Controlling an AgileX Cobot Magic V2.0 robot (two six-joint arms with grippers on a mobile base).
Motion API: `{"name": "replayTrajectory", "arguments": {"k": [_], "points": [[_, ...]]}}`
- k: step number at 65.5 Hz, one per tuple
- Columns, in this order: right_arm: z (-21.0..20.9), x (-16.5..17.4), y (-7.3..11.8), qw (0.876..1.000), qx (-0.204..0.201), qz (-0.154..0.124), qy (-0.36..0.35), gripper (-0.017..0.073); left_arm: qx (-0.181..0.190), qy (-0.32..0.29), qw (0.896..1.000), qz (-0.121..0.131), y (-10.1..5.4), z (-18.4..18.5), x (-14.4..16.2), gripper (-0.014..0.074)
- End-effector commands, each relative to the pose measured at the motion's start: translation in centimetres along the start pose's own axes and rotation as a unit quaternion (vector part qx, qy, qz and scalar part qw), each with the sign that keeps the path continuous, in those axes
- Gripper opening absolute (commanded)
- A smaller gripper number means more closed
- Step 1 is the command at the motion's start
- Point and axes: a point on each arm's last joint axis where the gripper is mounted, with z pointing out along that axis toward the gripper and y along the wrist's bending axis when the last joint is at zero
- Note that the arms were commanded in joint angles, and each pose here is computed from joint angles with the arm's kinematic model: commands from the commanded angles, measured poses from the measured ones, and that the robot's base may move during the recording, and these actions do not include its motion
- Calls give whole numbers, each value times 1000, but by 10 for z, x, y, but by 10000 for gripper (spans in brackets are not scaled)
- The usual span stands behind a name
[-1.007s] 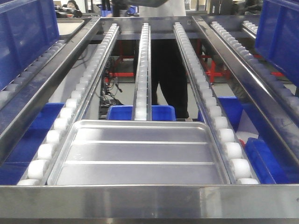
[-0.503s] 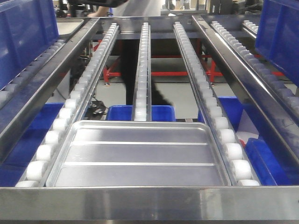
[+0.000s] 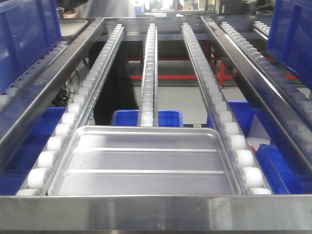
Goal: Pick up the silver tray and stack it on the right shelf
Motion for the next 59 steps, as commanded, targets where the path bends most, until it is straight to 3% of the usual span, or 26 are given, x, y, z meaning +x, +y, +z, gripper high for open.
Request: {"name": "replayTrajectory", "arguments": {"k": [1,13,17,24,30,46,59], "points": [[-3,-15,9,999,-27,-7,-29,52,19,-20,999,-20,-6,2,-15,-90],[16,-24,31,996,-53,-69,-25,60,25,-28,999,20,-26,15,-23,-91],[21,-28,41,995,-64,-72,-22,60,5,-28,999,17,-31,19,-25,-91],[28,-37,58,994,-72,-76,-30,60,-21,-33,999,36,-46,23,-30,-91],[31,-47,73,993,-64,-92,-39,66,-14,-30,998,54,-65,27,-34,-91],[37,-62,125,990,-62,-119,-33,69,3,-14,998,68,-101,51,-53,-91],[59,-63,169,985,-69,-156,4,69,2,-8,998,66,-116,73,-73,-91]]}}
